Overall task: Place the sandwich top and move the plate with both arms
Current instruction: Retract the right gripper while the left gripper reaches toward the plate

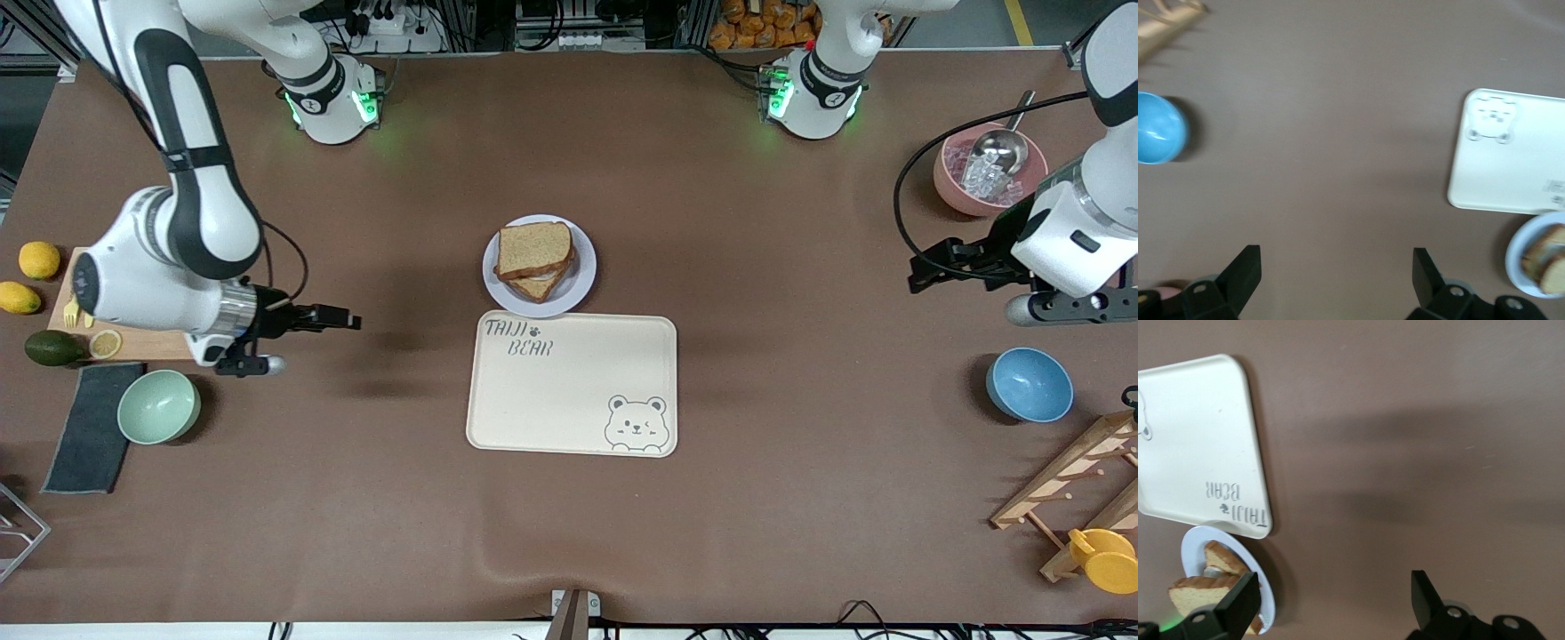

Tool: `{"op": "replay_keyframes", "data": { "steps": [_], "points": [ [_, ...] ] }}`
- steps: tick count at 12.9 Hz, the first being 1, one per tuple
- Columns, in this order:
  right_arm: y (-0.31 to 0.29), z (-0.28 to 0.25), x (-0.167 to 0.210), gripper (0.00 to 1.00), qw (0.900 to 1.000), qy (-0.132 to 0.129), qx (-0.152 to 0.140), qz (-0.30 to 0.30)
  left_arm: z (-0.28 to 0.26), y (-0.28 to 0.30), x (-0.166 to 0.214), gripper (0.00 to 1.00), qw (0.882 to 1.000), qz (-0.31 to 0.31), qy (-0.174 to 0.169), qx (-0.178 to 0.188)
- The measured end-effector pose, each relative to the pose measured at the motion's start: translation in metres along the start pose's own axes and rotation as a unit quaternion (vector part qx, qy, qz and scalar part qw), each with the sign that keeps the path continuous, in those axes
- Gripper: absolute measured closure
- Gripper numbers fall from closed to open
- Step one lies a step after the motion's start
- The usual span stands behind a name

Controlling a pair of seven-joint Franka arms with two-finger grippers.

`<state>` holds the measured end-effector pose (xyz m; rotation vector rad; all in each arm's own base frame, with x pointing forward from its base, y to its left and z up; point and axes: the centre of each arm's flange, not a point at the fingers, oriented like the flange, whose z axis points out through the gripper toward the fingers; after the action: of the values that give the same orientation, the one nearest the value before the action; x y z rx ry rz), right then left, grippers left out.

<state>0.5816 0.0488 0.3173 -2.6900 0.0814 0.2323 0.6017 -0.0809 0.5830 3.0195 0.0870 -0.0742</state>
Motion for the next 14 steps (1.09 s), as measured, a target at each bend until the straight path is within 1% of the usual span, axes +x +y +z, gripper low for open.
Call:
{"op": "replay_keyframes", "data": {
  "steps": [2, 3, 4, 7, 9, 11, 12, 14],
  "points": [
    [0.023, -0.021, 0.006, 0.00, 1.000, 0.013, -0.010, -0.022, 0.017, -0.010, 0.011, 0.00, 0.999, -0.020, -0.020, -0.045],
    [0.035, -0.032, 0.008, 0.00, 0.999, 0.021, -0.013, -0.037, 0.027, -0.015, 0.016, 0.00, 0.997, -0.029, -0.031, -0.064],
    [0.048, -0.045, 0.010, 0.00, 0.998, 0.023, -0.020, -0.051, 0.040, -0.018, 0.020, 0.00, 0.995, -0.036, -0.045, -0.079],
    [0.068, -0.096, 0.013, 0.00, 0.996, 0.011, -0.043, -0.072, 0.094, -0.016, 0.016, 0.00, 0.988, -0.050, -0.103, -0.106],
    [0.076, -0.135, 0.015, 0.00, 0.993, 0.012, -0.070, -0.091, 0.132, -0.015, 0.005, 0.00, 0.981, -0.061, -0.141, -0.120],
    [0.081, -0.166, 0.015, 0.00, 0.990, 0.018, -0.080, -0.111, 0.159, -0.012, -0.004, 0.00, 0.974, -0.070, -0.162, -0.140],
    [0.082, -0.180, 0.016, 0.00, 0.988, 0.022, -0.088, -0.122, 0.170, -0.012, -0.008, 0.00, 0.972, -0.073, -0.166, -0.150],
    [0.089, -0.204, 0.013, 0.00, 0.985, 0.027, -0.095, -0.144, 0.192, -0.010, -0.014, 0.00, 0.963, -0.087, -0.171, -0.188]
  ]
}}
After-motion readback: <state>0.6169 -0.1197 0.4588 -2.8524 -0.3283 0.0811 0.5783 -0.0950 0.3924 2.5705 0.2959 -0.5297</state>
